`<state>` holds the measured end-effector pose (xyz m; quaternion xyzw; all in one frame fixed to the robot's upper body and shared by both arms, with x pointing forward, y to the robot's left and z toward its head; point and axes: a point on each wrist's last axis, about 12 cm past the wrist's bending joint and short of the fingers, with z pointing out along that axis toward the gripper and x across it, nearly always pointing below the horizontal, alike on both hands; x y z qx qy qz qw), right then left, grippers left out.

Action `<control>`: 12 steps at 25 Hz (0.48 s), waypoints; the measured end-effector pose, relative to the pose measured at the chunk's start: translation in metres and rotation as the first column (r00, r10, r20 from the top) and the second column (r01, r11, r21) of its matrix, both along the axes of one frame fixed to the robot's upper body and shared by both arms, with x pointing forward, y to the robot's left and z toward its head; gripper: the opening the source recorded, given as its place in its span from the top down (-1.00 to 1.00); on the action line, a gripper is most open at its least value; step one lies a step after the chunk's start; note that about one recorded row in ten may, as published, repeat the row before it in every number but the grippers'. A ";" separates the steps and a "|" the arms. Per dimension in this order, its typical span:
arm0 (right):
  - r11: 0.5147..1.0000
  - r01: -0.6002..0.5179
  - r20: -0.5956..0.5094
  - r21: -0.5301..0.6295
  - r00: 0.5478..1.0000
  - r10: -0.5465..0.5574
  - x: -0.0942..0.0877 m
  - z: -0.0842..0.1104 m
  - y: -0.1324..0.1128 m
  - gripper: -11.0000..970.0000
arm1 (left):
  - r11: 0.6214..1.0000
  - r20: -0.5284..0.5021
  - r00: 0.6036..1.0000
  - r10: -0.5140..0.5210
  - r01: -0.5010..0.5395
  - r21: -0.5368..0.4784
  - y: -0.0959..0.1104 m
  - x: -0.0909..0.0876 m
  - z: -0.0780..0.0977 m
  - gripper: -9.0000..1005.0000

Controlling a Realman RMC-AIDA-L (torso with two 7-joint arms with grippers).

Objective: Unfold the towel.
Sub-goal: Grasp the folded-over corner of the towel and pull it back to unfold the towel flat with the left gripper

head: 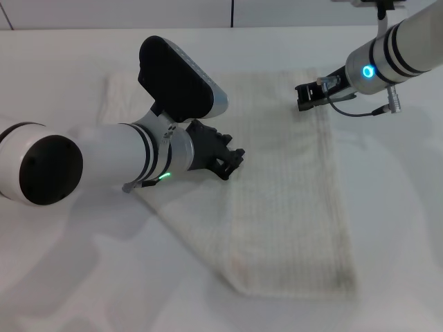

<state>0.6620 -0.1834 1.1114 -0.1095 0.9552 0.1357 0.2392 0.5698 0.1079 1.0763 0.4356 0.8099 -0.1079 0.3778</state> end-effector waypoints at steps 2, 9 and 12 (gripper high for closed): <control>1.000 0.001 -0.001 0.001 1.000 -0.001 0.000 0.000 0.000 0.98 | 1.000 -0.006 1.000 -0.002 0.002 0.002 0.000 0.000 0.001 -0.01; 1.000 0.003 0.000 0.003 1.000 -0.003 0.000 0.000 -0.001 0.98 | 1.000 -0.020 1.000 -0.018 0.018 0.009 -0.002 0.000 0.007 0.82; 1.000 0.005 0.000 0.003 1.000 -0.005 0.000 0.000 -0.001 0.98 | 0.999 -0.019 0.999 -0.042 0.041 -0.010 -0.005 -0.006 0.019 0.95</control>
